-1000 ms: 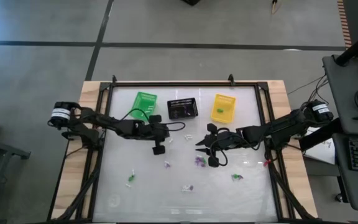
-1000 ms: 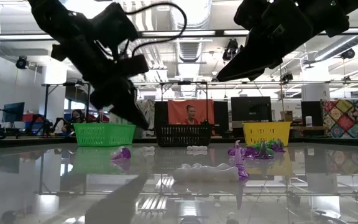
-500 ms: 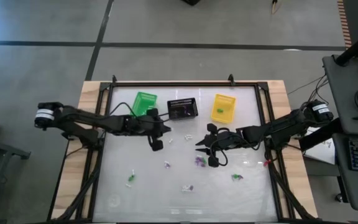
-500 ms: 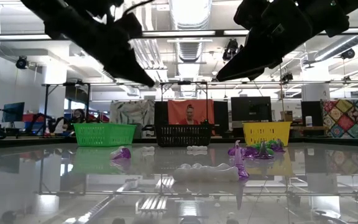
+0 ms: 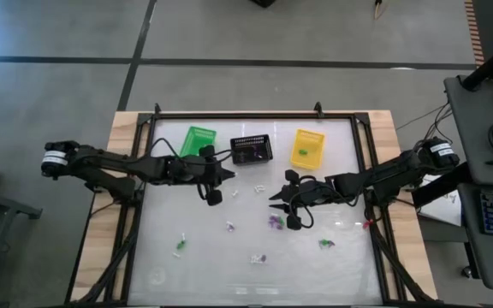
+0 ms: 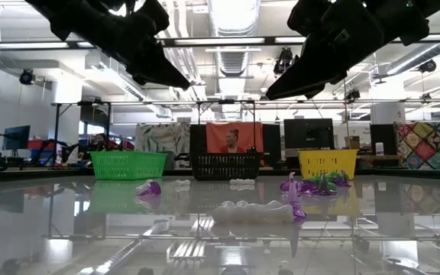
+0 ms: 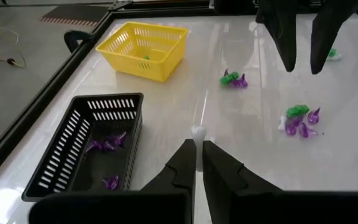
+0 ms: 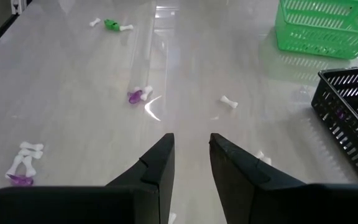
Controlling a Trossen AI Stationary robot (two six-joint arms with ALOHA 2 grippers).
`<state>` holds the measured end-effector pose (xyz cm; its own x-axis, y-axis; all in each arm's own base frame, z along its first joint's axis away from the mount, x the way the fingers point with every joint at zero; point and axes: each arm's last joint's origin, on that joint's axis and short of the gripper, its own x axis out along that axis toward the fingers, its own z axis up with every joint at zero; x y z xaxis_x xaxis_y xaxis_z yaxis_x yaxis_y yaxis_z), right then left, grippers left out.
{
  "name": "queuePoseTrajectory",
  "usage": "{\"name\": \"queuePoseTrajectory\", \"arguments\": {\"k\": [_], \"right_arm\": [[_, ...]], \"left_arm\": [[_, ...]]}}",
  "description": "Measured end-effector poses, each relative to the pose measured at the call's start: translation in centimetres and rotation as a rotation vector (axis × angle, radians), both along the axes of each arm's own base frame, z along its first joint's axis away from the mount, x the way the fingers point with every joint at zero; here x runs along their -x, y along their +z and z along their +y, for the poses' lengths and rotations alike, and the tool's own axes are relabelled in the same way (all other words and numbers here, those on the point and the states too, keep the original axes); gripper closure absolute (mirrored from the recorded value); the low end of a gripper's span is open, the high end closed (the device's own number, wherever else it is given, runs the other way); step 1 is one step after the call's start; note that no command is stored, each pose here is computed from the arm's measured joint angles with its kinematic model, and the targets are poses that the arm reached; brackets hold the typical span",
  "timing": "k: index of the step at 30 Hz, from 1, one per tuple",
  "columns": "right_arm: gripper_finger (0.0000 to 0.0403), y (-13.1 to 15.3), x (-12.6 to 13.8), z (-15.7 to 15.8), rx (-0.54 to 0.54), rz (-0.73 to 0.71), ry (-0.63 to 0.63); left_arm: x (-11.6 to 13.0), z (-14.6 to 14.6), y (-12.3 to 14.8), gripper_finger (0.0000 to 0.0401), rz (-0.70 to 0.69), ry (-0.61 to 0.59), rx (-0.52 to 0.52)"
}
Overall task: Sort Halloween decoration
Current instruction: Put the white bone toy into the green basket
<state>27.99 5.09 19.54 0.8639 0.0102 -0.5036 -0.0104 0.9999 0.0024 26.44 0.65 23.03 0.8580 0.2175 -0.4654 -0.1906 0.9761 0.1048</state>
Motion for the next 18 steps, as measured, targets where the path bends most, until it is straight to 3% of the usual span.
{"name": "queuePoseTrajectory", "arguments": {"k": [18], "right_arm": [[0.0307,0.01,0.00,0.00,0.000,0.000,0.000]], "left_arm": [[-0.02,0.00,0.07,0.0401,-0.009,0.005,0.010]]}}
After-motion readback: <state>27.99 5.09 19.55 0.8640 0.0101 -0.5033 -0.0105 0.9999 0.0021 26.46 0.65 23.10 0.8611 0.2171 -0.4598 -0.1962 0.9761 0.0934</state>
